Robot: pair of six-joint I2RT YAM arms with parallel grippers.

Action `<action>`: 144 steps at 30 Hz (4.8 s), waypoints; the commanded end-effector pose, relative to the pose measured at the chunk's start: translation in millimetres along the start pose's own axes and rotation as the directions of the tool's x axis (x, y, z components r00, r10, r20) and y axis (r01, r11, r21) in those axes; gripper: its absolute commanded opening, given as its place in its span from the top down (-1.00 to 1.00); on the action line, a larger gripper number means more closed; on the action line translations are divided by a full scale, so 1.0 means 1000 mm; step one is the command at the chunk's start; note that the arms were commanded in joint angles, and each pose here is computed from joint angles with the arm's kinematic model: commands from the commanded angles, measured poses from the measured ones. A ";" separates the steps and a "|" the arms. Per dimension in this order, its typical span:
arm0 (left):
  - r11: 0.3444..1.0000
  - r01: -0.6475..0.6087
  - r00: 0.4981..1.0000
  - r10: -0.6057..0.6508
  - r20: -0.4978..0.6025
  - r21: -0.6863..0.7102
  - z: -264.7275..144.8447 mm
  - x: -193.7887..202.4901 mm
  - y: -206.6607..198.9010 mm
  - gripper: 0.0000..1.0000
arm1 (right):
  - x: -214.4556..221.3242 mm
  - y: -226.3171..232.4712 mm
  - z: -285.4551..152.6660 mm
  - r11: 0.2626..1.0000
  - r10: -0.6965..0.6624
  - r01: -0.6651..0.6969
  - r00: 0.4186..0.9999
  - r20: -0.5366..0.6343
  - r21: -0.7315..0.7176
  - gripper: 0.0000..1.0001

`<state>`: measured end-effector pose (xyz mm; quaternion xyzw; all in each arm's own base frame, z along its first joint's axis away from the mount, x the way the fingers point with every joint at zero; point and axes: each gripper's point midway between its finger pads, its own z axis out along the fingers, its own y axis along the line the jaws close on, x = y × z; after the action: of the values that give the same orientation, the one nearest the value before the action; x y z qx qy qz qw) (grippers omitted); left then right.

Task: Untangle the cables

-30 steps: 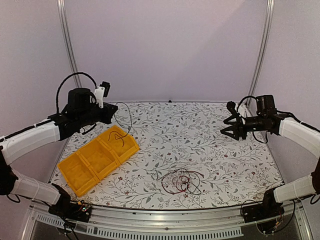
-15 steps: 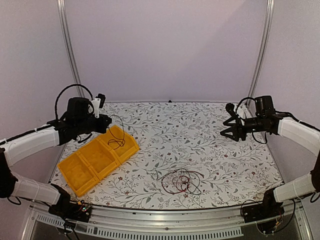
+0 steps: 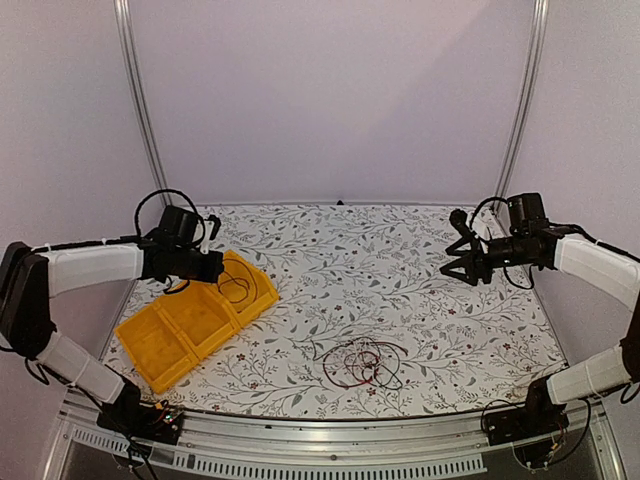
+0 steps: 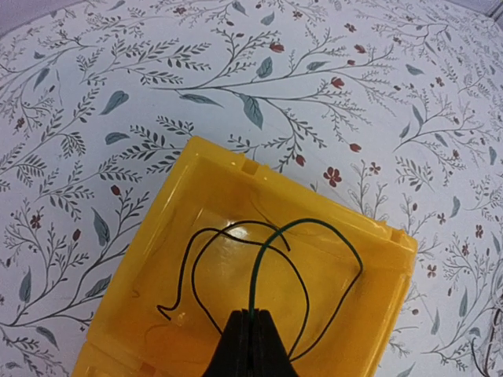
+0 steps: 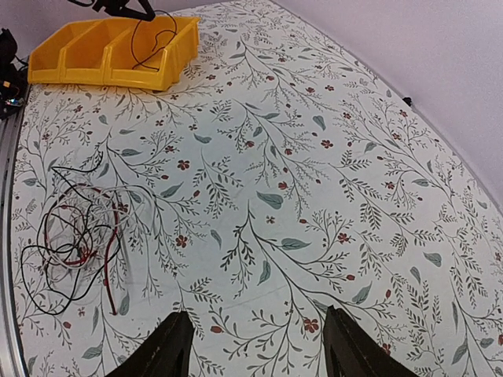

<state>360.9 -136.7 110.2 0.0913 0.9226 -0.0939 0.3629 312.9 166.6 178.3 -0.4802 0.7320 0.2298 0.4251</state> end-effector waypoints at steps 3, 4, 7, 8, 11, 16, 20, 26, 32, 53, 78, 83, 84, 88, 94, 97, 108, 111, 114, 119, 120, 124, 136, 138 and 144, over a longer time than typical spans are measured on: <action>0.997 0.049 0.994 -0.042 -0.099 0.062 0.025 0.002 -0.011 1.00 | -0.005 -0.002 0.000 1.000 -0.023 0.023 1.000 -0.005 0.005 -0.22; 0.997 0.053 0.993 -0.046 -0.113 0.060 0.030 0.003 -0.011 1.00 | -0.005 -0.002 0.000 1.000 -0.023 0.023 1.000 -0.008 0.005 -0.22; 0.997 0.051 0.986 -0.041 -0.162 0.060 0.042 0.008 -0.012 1.00 | -0.003 -0.002 0.001 1.000 -0.024 0.025 1.000 -0.013 0.005 -0.21; 0.997 0.051 0.984 -0.040 -0.176 0.060 0.045 0.010 -0.012 1.00 | -0.003 -0.002 0.001 1.000 -0.025 0.025 1.000 -0.015 0.006 -0.22; 0.996 0.055 0.981 -0.041 -0.190 0.067 0.048 0.011 -0.012 0.99 | -0.003 -0.003 0.001 1.000 -0.025 0.025 1.000 -0.016 0.007 -0.22; 0.998 0.054 0.991 -0.051 -0.127 0.019 0.028 -0.006 -0.004 0.58 | -0.002 -0.002 0.003 1.000 -0.025 0.025 0.999 -0.021 0.002 -0.21; 0.999 0.049 0.995 -0.050 -0.083 -0.014 0.009 -0.017 0.001 0.37 | 0.000 -0.002 0.004 1.000 -0.022 0.021 0.999 -0.024 -0.002 -0.22; 0.997 0.025 0.998 -0.021 0.060 -0.075 -0.035 -0.053 0.010 0.08 | 0.005 -0.001 0.010 1.000 -0.010 0.009 0.999 -0.039 -0.015 -0.22; 0.985 -0.162 0.929 0.132 0.346 0.060 -0.094 -0.114 -0.054 -0.01 | 0.009 0.000 0.017 1.000 -0.010 0.008 0.998 -0.054 -0.025 -0.22; 0.922 -0.183 0.970 0.114 0.214 0.340 -0.063 0.013 -0.204 -0.21 | -0.021 0.122 0.102 0.915 -0.211 0.141 0.966 -0.152 -0.377 -0.11; 1.000 0.009 0.937 0.001 0.349 -0.028 -0.138 -0.023 -0.088 -0.72 | -0.008 0.225 0.186 0.703 -0.492 0.214 0.835 -0.247 -0.678 -0.03; 0.943 -0.056 0.952 -0.048 0.302 0.327 -0.156 -0.027 -0.125 -0.75 | -0.003 0.235 0.187 0.680 -0.516 0.218 0.821 -0.245 -0.700 -0.03; 0.893 -0.092 0.946 -0.060 0.318 0.441 -0.168 -0.030 -0.134 -0.69 | -0.003 0.236 0.187 0.680 -0.517 0.220 0.820 -0.245 -0.700 -0.02; 0.793 -0.137 0.955 -0.053 0.291 0.594 -0.182 -0.028 -0.149 -0.40 | -0.008 0.232 0.194 0.702 -0.510 0.232 0.824 -0.247 -0.674 0.12; 0.823 -0.098 0.959 -0.073 0.275 0.559 -0.170 -0.029 -0.143 -0.39 | -0.035 0.228 0.200 0.728 -0.480 0.242 0.848 -0.225 -0.642 0.38; 0.835 -0.089 0.949 -0.095 0.302 0.542 -0.169 -0.030 -0.138 -0.41 | -0.030 0.229 0.200 0.718 -0.483 0.223 0.842 -0.242 -0.659 0.30; 0.854 -0.089 0.937 -0.103 0.334 0.513 -0.166 -0.026 -0.129 -0.57 | -0.016 0.245 0.185 0.658 -0.496 0.192 0.838 -0.227 -0.729 -0.05; 0.855 -0.076 0.941 -0.109 0.320 0.513 -0.160 -0.023 -0.129 -0.57 | -0.009 0.245 0.189 0.660 -0.512 0.196 0.824 -0.243 -0.726 -0.06; 0.864 -0.059 0.942 -0.117 0.314 0.500 -0.155 -0.020 -0.125 -0.57 | 0.000 0.243 0.196 0.671 -0.520 0.188 0.809 -0.274 -0.718 -0.02; 0.864 -0.054 0.945 -0.117 0.304 0.500 -0.149 -0.013 -0.125 -0.54 | -0.003 0.235 0.206 0.704 -0.513 0.201 0.807 -0.293 -0.681 0.14; 0.867 -0.047 0.946 -0.121 0.301 0.497 -0.148 -0.013 -0.124 -0.54 | -0.005 0.235 0.207 0.706 -0.512 0.200 0.807 -0.294 -0.680 0.18; 0.872 -0.033 0.949 -0.126 0.289 0.489 -0.140 -0.008 -0.122 -0.51 | -0.014 0.233 0.208 0.716 -0.504 0.209 0.815 -0.287 -0.666 0.58; 0.769 -0.275 0.892 -0.020 0.451 0.578 -0.146 0.011 -0.175 -0.49 | -0.088 0.213 0.152 0.750 -0.386 0.216 0.911 -0.148 -0.625 1.00; 0.740 -0.336 0.870 0.007 0.493 0.582 -0.150 0.018 -0.188 -0.49 | -0.100 0.208 0.138 0.758 -0.353 0.204 0.927 -0.125 -0.620 1.00; 0.678 -0.452 0.834 0.092 0.543 0.579 -0.150 0.031 -0.223 -0.51 | -0.114 0.204 0.113 0.768 -0.309 0.189 0.946 -0.095 -0.612 1.00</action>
<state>193.5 -293.5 200.3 0.2980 0.7257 -0.3882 0.4835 208.4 405.8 187.8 -0.7152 0.5855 0.3136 0.2174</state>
